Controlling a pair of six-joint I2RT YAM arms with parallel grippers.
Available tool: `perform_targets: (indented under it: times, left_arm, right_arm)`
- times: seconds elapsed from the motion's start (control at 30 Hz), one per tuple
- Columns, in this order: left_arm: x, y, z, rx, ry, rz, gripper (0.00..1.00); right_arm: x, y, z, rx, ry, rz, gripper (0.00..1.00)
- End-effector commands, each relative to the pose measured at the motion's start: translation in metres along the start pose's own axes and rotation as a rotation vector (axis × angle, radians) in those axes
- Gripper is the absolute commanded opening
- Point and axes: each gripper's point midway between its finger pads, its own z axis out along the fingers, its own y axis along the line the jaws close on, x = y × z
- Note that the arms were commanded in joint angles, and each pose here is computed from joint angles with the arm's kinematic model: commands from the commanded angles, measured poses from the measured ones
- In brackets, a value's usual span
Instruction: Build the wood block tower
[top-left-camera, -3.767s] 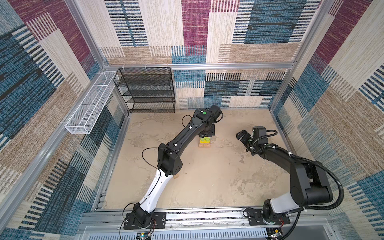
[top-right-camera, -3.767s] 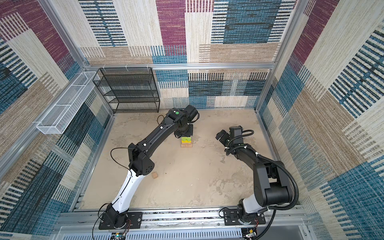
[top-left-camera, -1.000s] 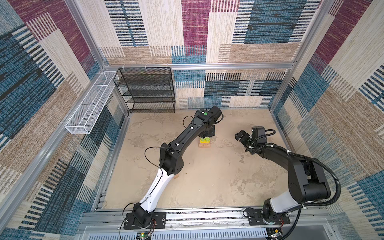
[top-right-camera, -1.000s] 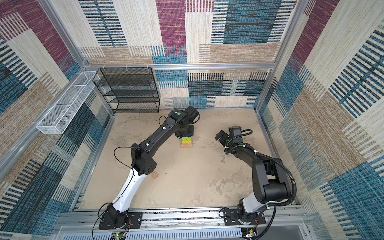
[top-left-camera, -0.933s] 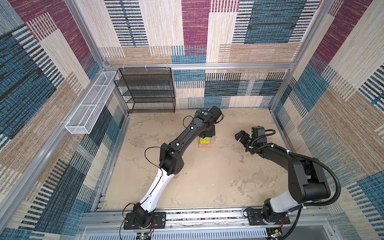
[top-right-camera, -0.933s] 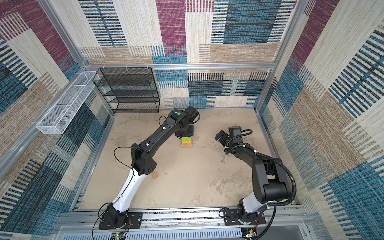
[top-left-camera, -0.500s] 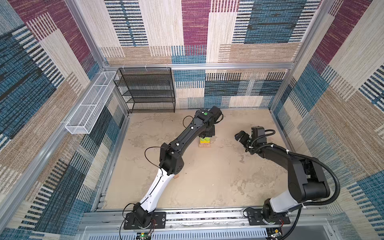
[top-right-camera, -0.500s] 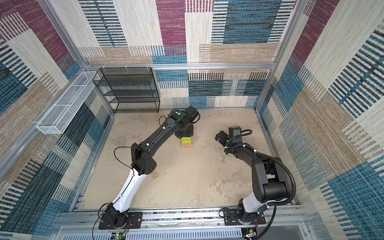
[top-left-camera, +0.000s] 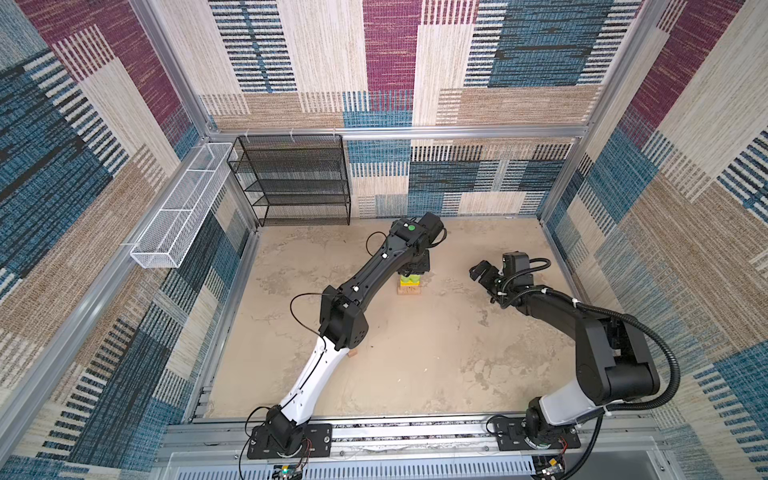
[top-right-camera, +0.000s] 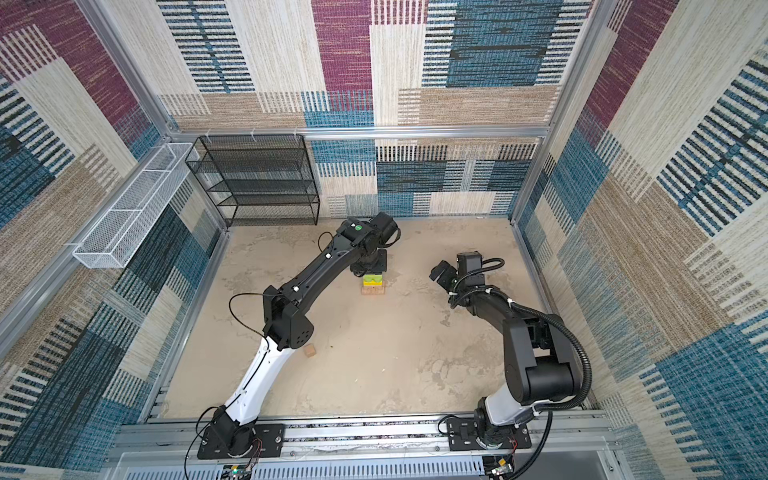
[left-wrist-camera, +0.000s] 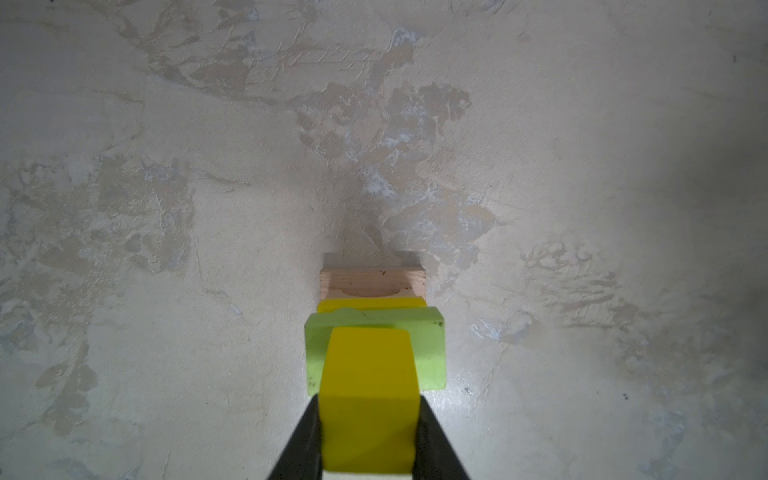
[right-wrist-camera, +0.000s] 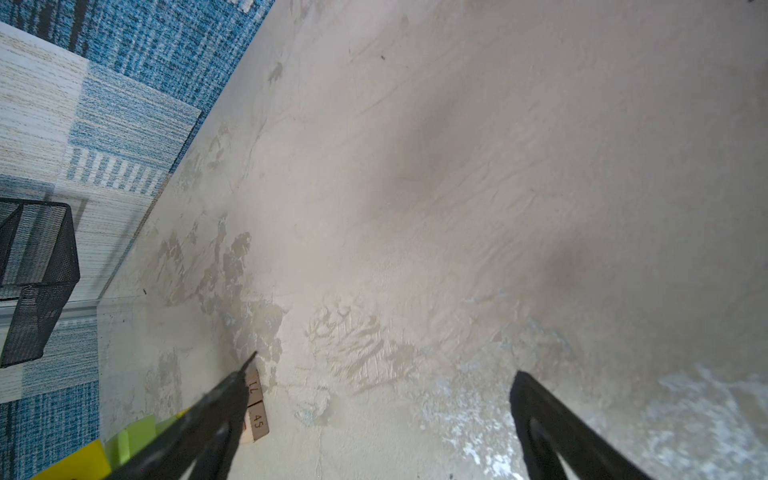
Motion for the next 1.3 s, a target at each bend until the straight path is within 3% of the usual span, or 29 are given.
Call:
perform_targets:
  times: [0.0,0.7,1.27]
  left_arm:
    - [-0.0022,0.0006,-0.0013,-0.004,-0.010,-0.031,0.27]
    - [-0.0009,-0.0005,-0.0005,0.002,-0.003,-0.037,0.39]
    - [-0.0024,-0.0005,-0.0004,0.000,-0.010,-0.043,0.30]
  right_arm:
    - [-0.0038,0.0043,0.0005,-0.012,-0.010,-0.014,0.99]
    - [-0.0038,0.0047,0.0003,-0.014,-0.009,-0.015,0.99]
    - [-0.0028,0.0034,0.0009,-0.010,-0.006,-0.015,0.99]
